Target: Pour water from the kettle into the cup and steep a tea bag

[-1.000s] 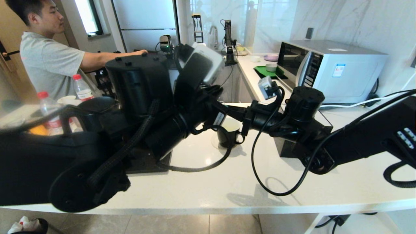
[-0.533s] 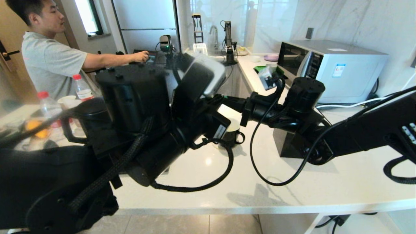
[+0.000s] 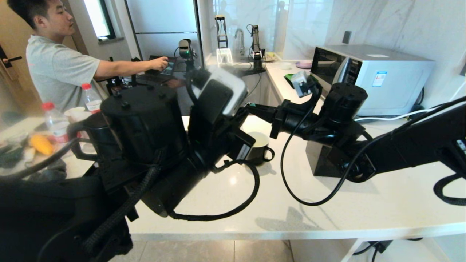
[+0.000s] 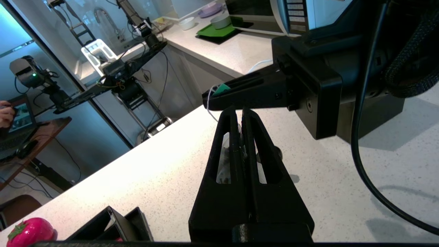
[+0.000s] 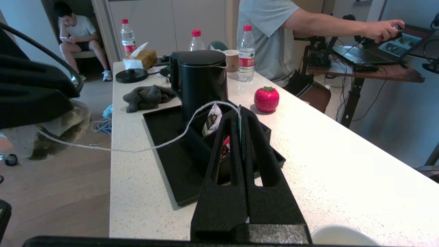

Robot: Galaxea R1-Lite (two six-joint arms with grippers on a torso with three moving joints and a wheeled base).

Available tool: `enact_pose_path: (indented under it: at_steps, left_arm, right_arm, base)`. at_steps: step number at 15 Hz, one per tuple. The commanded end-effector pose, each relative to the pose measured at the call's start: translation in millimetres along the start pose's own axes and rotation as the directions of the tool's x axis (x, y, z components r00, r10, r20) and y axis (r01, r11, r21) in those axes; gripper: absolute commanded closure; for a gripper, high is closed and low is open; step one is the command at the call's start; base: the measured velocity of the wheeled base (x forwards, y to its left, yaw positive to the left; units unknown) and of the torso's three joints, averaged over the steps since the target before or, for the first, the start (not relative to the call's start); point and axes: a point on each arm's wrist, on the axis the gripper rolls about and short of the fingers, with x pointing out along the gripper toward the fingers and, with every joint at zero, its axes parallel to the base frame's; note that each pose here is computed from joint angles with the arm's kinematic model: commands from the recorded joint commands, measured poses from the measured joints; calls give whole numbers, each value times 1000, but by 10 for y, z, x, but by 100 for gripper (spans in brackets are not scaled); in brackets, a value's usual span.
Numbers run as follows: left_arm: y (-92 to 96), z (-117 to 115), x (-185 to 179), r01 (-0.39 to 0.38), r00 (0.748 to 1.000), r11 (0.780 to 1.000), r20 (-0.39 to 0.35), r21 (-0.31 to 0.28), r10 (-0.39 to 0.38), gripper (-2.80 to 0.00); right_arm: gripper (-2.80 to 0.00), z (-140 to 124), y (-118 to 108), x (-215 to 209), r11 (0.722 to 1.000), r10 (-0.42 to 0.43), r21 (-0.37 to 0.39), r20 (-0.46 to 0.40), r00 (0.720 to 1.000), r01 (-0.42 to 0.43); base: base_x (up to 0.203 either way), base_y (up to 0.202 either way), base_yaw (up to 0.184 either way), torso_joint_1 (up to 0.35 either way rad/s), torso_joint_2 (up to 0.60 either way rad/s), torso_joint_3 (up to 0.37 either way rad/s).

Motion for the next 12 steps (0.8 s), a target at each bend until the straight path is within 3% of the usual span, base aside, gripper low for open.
enact_pose_path:
  at_steps: [1, 3, 4, 12]
  left_arm:
    - [-7, -20, 11, -1, 1000, 1000, -4, 4, 1, 0]
    - [-6, -20, 11, -2, 1000, 1000, -4, 3, 2, 0]
    - [-6, -19, 11, -2, 1000, 1000, -3, 3, 2, -280]
    - [6, -174, -45, 4, 998, 1000, -55, 15, -3, -280]
  right_arm:
    - [0, 6, 5, 0, 1000, 5, -3, 4, 1000, -5]
    - [0, 7, 5, -1, 1000, 5, -4, 5, 1000, -5]
    - [0, 8, 5, -1, 1000, 5, -4, 5, 1000, -5]
    - [0, 35, -5, -24, 1000, 0, -8, 8, 1000, 1]
  base:
    - [0, 0, 0, 0, 0, 0]
    - [0, 0, 0, 0, 0, 0]
    - [0, 0, 0, 0, 0, 0]
    - [0, 0, 0, 0, 0, 0]
